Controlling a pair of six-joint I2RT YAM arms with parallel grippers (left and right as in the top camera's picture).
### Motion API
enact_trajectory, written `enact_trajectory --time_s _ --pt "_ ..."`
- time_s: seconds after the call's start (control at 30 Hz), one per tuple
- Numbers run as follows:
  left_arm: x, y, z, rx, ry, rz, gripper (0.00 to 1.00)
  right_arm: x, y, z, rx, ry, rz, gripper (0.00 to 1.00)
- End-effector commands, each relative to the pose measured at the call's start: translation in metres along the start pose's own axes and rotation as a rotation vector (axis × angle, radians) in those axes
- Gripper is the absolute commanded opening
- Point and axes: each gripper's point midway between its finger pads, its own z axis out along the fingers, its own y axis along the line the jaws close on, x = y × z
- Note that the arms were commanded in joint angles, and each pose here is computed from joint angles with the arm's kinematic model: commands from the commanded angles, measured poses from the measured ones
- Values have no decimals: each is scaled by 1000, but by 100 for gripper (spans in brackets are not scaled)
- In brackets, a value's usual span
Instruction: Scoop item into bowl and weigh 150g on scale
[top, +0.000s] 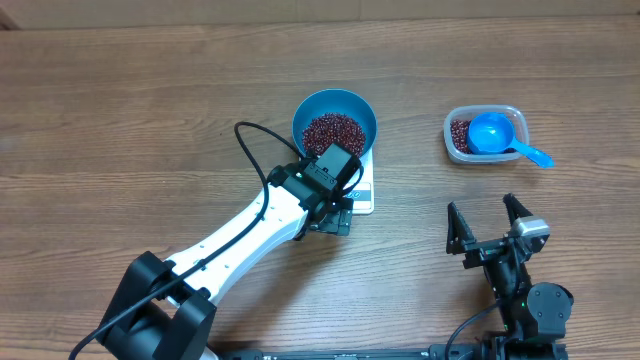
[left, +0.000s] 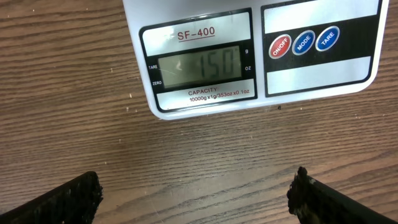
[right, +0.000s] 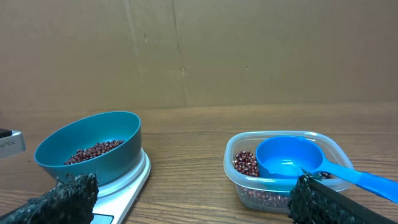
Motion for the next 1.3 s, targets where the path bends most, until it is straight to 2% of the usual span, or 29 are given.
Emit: enact_trajectory --time_s 0.0,0.23,0.33,0.37,0.57,0.77,1.0,1.17,1.27 --pt "-1 2 -1 -10 -9 -10 100 2 -1 0 5 -2 -7 100" --pt "-1 3 -8 -4 -20 -11 100 2 -1 0 5 -2 -7 100" --pt "-19 12 -31 -31 -138 9 100 2 -1 0 6 -2 -7 100" --pt "-31 16 -49 -35 -222 16 99 2 -1 0 6 -2 -7 100" --pt "-67 40 -124 -16 -519 -94 99 2 -1 0 5 -2 -7 100" --pt "-73 77 -187 58 -689 -221 100 2 -1 0 5 -2 -7 100" --pt "-62 104 -194 30 -707 -267 100 2 -1 0 6 -2 -7 100" --pt "-45 115 -161 74 -664 -301 100 2 -1 0 6 -2 -7 100" --pt "-41 120 -137 129 -690 -329 99 2 -1 0 5 -2 -7 100"
